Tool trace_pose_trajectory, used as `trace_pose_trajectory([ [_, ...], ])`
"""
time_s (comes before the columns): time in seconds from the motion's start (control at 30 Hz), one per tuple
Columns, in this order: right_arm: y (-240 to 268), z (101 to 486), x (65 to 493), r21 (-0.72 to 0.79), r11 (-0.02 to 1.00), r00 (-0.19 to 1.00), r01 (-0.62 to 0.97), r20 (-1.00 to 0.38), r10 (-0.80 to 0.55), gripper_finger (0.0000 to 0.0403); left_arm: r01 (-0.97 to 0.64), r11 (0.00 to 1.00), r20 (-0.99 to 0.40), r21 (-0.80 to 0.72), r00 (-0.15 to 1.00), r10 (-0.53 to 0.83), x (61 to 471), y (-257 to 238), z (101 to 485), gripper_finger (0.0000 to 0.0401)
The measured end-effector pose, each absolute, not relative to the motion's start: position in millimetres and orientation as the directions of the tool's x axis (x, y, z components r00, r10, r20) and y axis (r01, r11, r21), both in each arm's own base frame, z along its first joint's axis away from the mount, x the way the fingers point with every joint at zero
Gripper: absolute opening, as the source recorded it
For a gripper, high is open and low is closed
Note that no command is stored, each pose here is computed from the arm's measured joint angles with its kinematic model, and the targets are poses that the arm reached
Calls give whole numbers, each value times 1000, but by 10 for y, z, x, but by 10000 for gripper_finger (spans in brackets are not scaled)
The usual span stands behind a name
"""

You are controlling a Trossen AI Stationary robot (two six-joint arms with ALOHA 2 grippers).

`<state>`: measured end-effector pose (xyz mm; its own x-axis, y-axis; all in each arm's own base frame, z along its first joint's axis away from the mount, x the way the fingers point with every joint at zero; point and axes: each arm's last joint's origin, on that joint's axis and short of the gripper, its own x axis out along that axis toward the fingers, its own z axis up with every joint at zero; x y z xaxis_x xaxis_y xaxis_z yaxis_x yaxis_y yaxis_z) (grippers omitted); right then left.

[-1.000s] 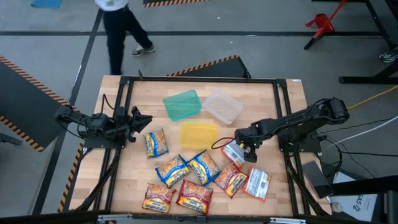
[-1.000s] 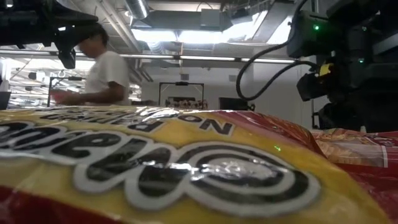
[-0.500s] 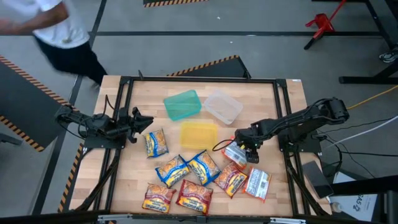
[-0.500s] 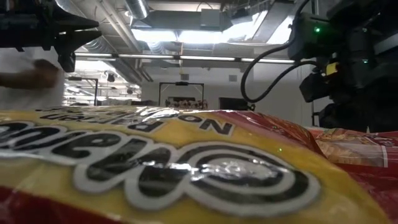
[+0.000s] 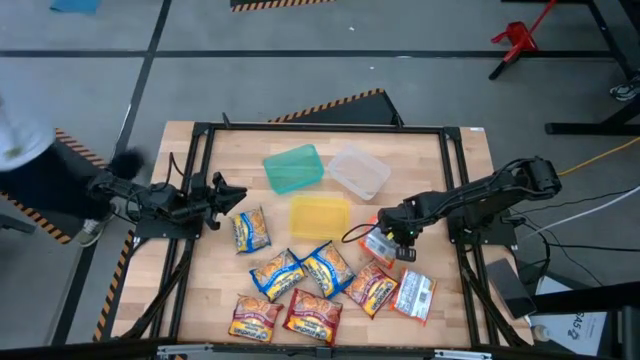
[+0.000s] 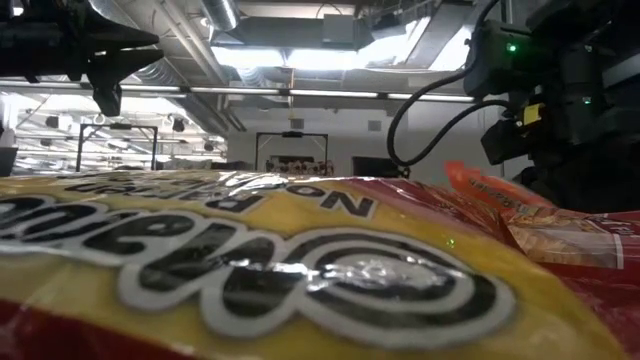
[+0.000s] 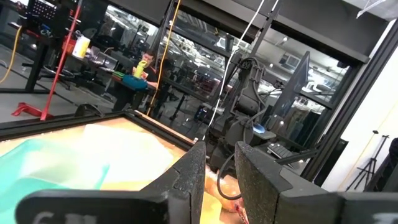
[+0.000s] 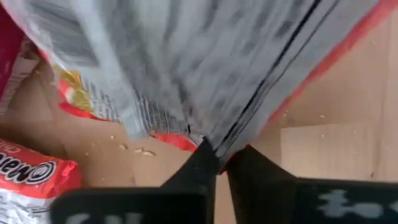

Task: Sort Maruchan noodles
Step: Put the top orange noodle pack into the white bin

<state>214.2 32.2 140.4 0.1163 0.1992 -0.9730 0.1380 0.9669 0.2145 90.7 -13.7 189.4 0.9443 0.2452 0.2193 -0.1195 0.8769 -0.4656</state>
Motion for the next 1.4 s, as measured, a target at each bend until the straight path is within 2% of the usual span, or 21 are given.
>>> trace_pose_trajectory([
  [0.33,326,1545,2202,207,966,119,156,-975,190,0,-121,877,217,-465,945,245,907,-138,1891,82],
  [0.53,337,1748,2240,210,967,59,142,-977,203,0,-122,877,217,-465,945,246,908,-137,1891,82],
  [0.83,349,2113,2343,209,971,47,116,-978,204,0,-122,877,217,-465,945,246,908,-137,1891,82],
  [1.17,337,2461,2425,140,984,81,113,-988,131,0,-122,877,217,-464,945,246,908,-137,1891,82],
  [1.4,313,2499,2413,57,982,74,179,-996,44,0,-123,878,214,-463,945,246,908,-137,1888,82],
])
